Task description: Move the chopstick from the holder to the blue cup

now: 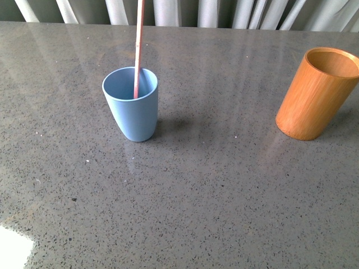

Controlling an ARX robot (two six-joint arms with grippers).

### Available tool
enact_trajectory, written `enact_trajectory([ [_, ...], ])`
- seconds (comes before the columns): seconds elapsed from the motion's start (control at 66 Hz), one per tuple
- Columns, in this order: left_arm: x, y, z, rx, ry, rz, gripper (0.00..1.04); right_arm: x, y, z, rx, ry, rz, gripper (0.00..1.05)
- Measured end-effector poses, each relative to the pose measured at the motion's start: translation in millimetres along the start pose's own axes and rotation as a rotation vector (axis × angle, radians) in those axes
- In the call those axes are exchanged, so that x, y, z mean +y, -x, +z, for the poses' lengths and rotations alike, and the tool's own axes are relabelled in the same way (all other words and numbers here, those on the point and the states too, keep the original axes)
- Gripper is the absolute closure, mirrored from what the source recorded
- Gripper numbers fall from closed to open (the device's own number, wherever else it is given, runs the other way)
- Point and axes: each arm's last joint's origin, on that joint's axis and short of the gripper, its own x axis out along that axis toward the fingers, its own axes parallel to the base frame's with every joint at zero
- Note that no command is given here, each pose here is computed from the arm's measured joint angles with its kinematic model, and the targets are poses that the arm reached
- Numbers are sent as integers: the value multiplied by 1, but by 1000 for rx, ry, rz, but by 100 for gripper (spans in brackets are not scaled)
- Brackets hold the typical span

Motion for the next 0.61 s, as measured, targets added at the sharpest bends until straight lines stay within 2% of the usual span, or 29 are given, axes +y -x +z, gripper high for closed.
enact_trajectory([
  [0.091, 0, 0, 0, 0, 0, 0, 9, 0, 7, -4, 35, 0, 0, 103],
  [0.5, 0, 0, 0, 0, 0, 0, 9, 0, 11, -3, 5, 1, -1, 103],
  [0.606, 0, 0, 0, 0, 0, 0, 9, 0, 11, -3, 5, 1, -1, 86],
])
